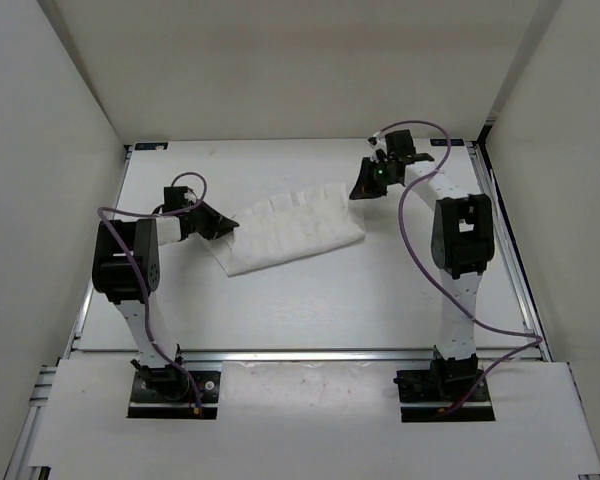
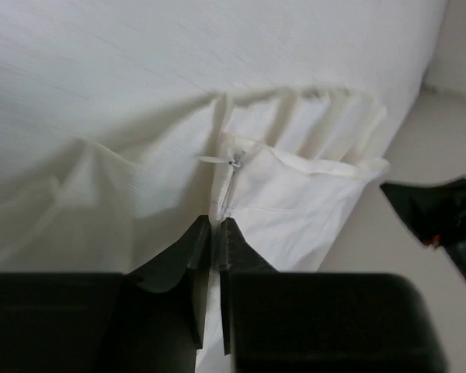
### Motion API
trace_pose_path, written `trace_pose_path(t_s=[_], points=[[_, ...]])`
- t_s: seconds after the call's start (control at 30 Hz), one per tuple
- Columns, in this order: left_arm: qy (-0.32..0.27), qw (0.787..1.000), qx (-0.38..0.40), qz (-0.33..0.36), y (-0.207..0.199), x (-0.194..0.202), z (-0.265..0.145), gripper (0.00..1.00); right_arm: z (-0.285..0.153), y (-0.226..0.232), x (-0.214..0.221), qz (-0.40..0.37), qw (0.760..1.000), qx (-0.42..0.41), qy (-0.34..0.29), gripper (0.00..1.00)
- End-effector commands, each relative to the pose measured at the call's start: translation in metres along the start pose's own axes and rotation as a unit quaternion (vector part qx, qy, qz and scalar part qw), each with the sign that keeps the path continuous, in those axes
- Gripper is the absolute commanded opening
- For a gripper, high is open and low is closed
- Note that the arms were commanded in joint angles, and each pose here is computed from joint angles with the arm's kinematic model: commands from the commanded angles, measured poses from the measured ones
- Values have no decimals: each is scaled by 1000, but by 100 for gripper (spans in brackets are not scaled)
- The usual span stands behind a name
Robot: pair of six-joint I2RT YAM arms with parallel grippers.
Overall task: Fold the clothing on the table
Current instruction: Fold the skirt
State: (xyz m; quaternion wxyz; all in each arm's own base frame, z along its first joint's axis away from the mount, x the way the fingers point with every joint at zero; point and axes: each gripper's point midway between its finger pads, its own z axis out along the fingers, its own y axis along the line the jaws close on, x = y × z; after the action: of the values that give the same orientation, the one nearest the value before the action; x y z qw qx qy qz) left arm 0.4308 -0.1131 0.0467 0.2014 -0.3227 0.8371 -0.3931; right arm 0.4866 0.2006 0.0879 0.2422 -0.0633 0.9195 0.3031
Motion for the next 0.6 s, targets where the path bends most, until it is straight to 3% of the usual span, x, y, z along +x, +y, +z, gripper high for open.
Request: trace_pose_path(t_s=[0.0,0.03,0.13,0.27,0.5,0.57], points=[[-94,994,-46,-9,16,-49,-2,23,-16,-29,-43,25,998,15,-62,15],[-95,994,-41,-14,13,-52,-2,32,-18,-29,-45,26,998,18,-60,20],[-127,992,-13,-12,-8,-81,-19,40,-45,-12,-63,-11,995,24,-95,24],[-150,989,17,0,-39,-104,-44,42,-74,20,-60,-57,993,10,-102,26],[-135,988,76,11,-66,-78,-62,40,-53,73,-4,-82,994,-69,-32,22],[-82,986,146,8,-86,-37,-52,38,-30,80,16,-77,993,-84,4,20]])
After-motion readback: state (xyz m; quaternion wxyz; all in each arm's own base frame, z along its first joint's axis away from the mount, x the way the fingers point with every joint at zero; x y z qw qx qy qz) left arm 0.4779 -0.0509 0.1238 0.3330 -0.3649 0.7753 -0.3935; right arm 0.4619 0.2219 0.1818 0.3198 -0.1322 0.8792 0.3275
